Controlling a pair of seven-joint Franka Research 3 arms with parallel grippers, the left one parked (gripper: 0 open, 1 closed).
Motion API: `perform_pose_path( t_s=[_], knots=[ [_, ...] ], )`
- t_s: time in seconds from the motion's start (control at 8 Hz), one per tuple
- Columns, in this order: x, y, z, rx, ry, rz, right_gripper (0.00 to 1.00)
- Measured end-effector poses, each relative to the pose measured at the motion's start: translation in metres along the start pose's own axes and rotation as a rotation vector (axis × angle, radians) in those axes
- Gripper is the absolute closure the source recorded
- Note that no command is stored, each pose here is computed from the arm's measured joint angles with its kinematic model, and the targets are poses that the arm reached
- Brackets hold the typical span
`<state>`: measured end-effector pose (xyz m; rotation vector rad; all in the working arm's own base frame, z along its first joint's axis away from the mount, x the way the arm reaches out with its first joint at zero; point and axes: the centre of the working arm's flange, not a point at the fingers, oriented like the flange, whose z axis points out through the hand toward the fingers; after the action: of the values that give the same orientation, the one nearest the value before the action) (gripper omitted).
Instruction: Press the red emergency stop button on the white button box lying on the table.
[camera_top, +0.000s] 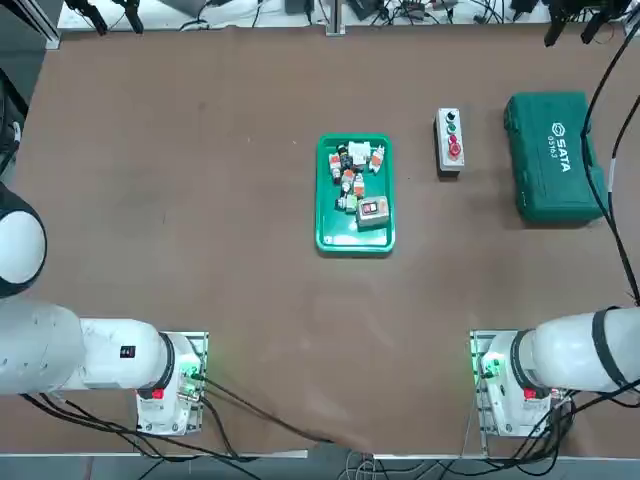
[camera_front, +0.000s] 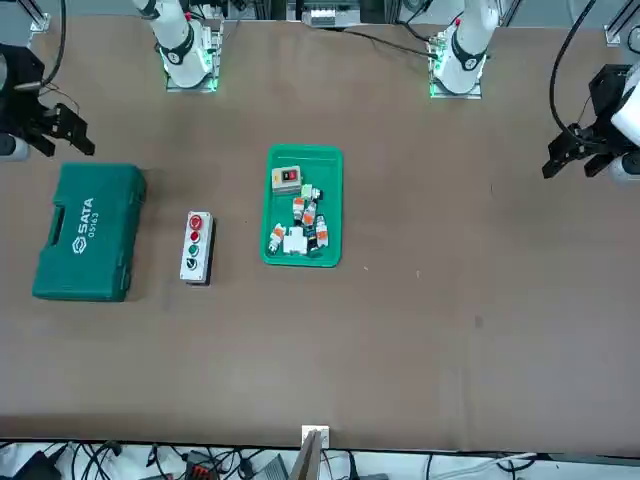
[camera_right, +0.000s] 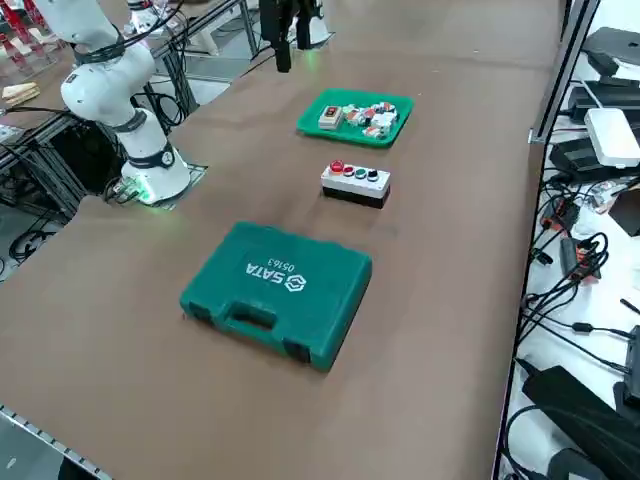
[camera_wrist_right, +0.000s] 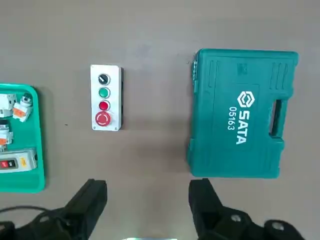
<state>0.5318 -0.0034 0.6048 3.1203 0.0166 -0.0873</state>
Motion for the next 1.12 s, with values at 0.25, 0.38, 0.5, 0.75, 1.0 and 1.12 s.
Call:
perform_pose_path(
  t_s=[0.25,0.38,0.5,0.75,1.0,1.12],
  knots=[
    [0.002,0.000,0.003,0.000,-0.005,0.001,0.00],
    [0.002,0.000,0.003,0.000,-0.006,0.001,0.00],
    [0.002,0.000,0.003,0.000,-0.006,0.001,0.00],
    [0.003,0.000,0.005,0.000,-0.011,0.001,0.02],
    [0.004,0.000,0.014,0.000,-0.046,0.000,0.18],
    [0.003,-0.001,0.020,0.000,-0.085,0.000,0.38]
  ],
)
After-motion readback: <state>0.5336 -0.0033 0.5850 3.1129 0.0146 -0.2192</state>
